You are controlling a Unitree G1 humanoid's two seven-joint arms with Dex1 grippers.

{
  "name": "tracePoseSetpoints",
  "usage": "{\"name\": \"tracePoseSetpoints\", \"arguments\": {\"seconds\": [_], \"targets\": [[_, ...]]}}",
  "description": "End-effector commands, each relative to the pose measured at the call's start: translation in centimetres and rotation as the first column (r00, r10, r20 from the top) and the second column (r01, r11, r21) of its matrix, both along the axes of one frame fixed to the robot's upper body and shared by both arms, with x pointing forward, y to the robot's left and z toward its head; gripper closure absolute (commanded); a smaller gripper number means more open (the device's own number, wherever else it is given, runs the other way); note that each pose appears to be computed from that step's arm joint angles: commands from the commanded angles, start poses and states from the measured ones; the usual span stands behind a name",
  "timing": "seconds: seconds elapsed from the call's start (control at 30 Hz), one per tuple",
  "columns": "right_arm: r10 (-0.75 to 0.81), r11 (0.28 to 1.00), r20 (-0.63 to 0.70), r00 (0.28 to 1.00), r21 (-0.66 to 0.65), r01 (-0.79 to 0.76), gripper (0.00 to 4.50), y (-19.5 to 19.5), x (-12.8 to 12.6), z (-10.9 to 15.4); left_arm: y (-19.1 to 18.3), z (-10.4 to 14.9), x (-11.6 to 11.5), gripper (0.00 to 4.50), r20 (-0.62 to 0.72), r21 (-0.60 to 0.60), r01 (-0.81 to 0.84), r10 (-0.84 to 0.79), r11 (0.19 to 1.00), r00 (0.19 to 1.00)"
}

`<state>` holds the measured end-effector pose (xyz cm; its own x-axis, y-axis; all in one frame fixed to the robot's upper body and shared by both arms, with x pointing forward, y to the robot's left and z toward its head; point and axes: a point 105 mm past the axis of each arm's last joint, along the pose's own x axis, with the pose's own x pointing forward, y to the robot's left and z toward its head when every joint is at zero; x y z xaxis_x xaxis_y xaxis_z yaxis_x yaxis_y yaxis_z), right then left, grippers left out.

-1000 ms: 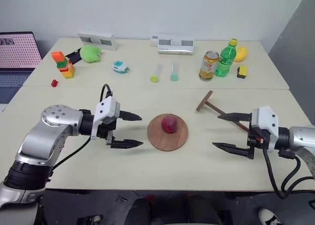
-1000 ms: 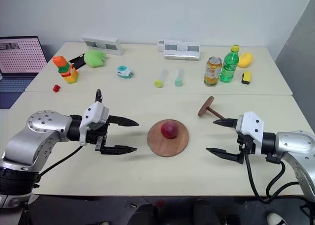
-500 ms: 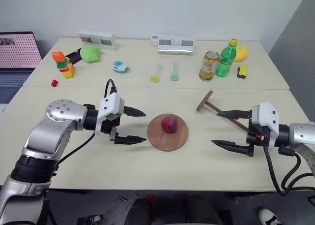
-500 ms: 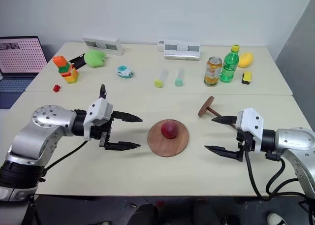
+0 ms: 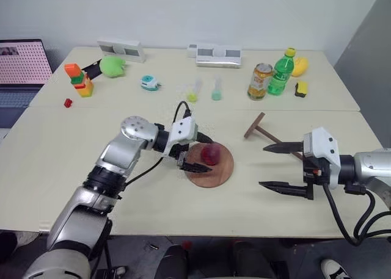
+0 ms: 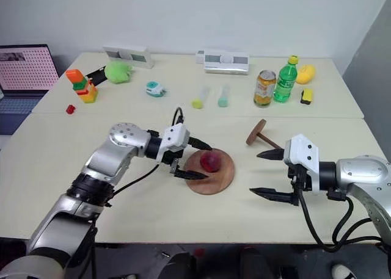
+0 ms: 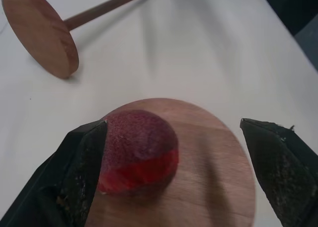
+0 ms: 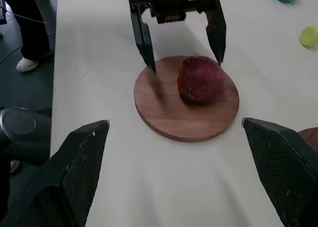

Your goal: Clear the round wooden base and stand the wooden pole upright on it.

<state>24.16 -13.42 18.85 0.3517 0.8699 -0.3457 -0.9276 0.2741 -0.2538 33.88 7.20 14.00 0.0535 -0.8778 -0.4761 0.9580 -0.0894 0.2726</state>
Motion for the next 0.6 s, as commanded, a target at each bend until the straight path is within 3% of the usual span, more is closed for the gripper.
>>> {"name": "tracePoseSetpoints", "arguments": {"seconds": [0.03, 0.17, 0.3, 0.43, 0.6], "targets": [[0.012, 1.000, 0.055, 0.998, 0.015, -0.012, 0.00, 1.0, -0.2, 0.8, -0.7, -0.2, 1.2, 0.03, 0.061, 0.046, 0.027, -0.030, 0.999, 0.998], [-0.001, 1.000, 0.062, 0.998, 0.029, -0.001, 0.00, 1.2, -0.4, 0.9, -1.2, -0.9, 1.8, 0.03, 0.074, 0.067, 0.032, -0.037, 0.997, 0.997], [-0.041, 0.997, 0.073, 0.997, 0.064, 0.036, 0.00, 1.1, -0.2, 1.3, -1.3, -1.2, 1.9, 0.62, 0.074, 0.062, 0.041, -0.046, 0.997, 0.996], [-0.056, 0.995, 0.081, 0.995, 0.084, 0.049, 0.00, 1.2, 0.0, 1.5, -1.3, -0.9, 2.0, 1.51, 0.080, 0.049, 0.045, -0.049, 0.998, 0.996], [-0.066, 0.993, 0.085, 0.994, 0.104, 0.057, 0.00, 1.4, 0.4, 1.7, -0.3, 0.6, 2.3, 1.83, 0.121, -0.004, 0.003, -0.002, 1.000, 0.993]]}}
